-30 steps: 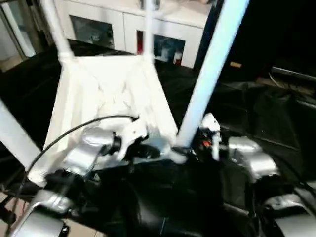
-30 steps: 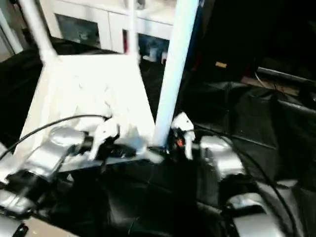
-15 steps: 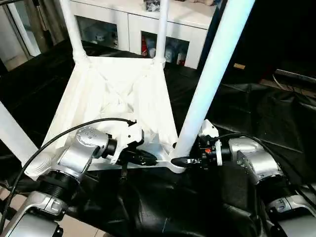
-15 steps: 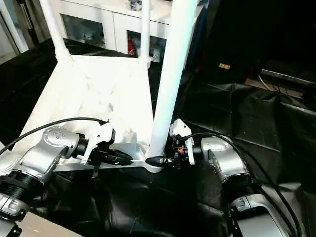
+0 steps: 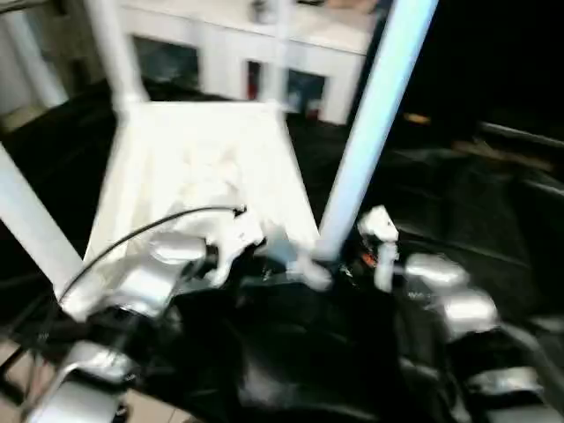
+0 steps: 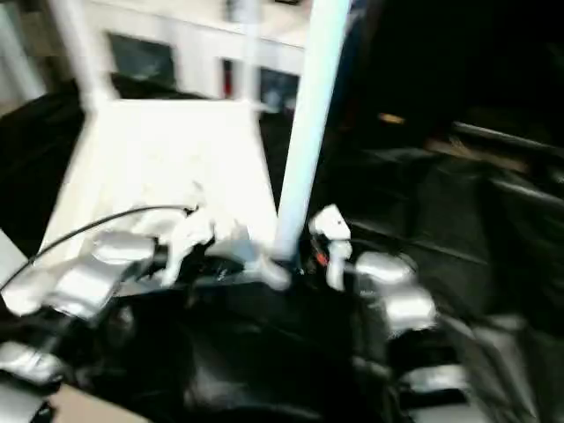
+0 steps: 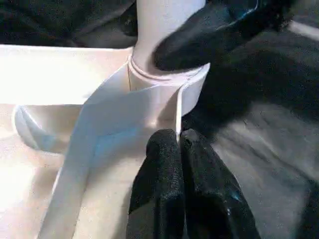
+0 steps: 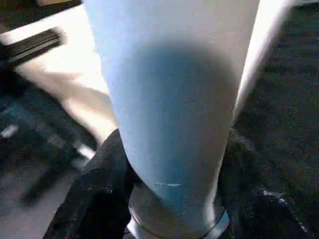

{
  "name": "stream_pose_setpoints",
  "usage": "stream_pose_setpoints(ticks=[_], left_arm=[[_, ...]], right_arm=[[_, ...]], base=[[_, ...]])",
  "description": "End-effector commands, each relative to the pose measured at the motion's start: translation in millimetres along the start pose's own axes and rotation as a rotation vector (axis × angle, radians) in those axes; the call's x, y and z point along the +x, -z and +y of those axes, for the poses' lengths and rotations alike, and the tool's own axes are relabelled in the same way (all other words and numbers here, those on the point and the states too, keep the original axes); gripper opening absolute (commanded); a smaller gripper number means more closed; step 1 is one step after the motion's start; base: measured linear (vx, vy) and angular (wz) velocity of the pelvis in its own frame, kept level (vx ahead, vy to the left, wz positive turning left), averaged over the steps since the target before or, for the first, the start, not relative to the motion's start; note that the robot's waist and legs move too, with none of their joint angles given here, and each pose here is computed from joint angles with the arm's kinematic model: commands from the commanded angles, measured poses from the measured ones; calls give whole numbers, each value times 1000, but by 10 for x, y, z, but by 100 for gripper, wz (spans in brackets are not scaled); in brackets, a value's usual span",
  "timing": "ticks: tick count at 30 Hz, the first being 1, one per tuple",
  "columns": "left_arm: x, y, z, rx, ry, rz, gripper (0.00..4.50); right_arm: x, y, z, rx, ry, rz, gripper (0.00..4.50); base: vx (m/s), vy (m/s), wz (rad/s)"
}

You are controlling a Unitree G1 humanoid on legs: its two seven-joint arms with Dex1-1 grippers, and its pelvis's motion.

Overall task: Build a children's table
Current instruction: Rotate leg to tighten

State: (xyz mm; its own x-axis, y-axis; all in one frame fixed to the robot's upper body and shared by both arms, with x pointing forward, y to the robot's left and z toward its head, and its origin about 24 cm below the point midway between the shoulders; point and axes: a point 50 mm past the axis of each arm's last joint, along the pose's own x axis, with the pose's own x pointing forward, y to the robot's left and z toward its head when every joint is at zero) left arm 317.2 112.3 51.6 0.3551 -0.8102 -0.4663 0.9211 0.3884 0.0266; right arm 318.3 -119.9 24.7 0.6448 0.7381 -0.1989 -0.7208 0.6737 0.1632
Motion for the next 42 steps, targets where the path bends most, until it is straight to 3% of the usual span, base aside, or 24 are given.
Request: stream_pose_setpoints(ticks=[1, 4, 6, 7, 9, 12, 17, 19, 22, 23, 29, 35, 40, 41, 42], left_arm=[[144, -349, -34, 50, -21, -116, 0], [210, -386, -62, 42, -48, -127, 0], [275, -400, -134, 59, -23, -134, 0], [283, -399, -147, 63, -16, -133, 0], [289, -395, -158, 70, -8, -130, 0], [260, -372, -128, 79, -14, -121, 0], [229, -335, -109, 87, -14, -109, 0], [207, -316, -103, 95, -12, -99, 0], [193, -308, -99, 96, -14, -98, 0], [181, -298, -101, 95, -13, -100, 0], [148, -249, -151, 111, 35, -102, 0], [123, -213, -162, 120, 53, -89, 0], [94, -191, -176, 182, 74, -93, 0], [84, -190, -176, 168, 78, -95, 44], [69, -208, -168, 141, 69, -115, 55]], right_arm=[[188, 255, 188, 109, 38, 96, 210], [269, 227, 266, 101, 25, 80, 210], [306, 204, 332, 74, -23, 75, 261], [306, 201, 335, 74, -28, 72, 261], [299, 187, 316, 75, -21, 60, 284], [184, 105, 170, 28, -12, 53, 307], [-117, -15, -40, -44, -55, 40, 307], [-357, -90, -187, -81, -75, 37, 307], [-509, -107, -278, -105, -85, 63, 307], [-645, -118, -360, -108, -88, 87, 307], [-955, -169, -505, -114, -72, 104, 307], [-999, -172, -501, -117, -77, 104, 307], [-989, -166, -349, -95, -194, 111, 307], [-985, -164, -306, -83, -225, 115, 317], [-980, -163, -253, -66, -264, 119, 317]], base=[[0, 0, 0], [0, 0, 0], [0, 0, 0], [0, 0, 0], [0, 0, 0], [0, 0, 0], [0, 0, 0], [0, 0, 0], [0, 0, 0], [0, 0, 0], [0, 0, 0], [0, 0, 0], [0, 0, 0], [0, 0, 0], [0, 0, 0]])
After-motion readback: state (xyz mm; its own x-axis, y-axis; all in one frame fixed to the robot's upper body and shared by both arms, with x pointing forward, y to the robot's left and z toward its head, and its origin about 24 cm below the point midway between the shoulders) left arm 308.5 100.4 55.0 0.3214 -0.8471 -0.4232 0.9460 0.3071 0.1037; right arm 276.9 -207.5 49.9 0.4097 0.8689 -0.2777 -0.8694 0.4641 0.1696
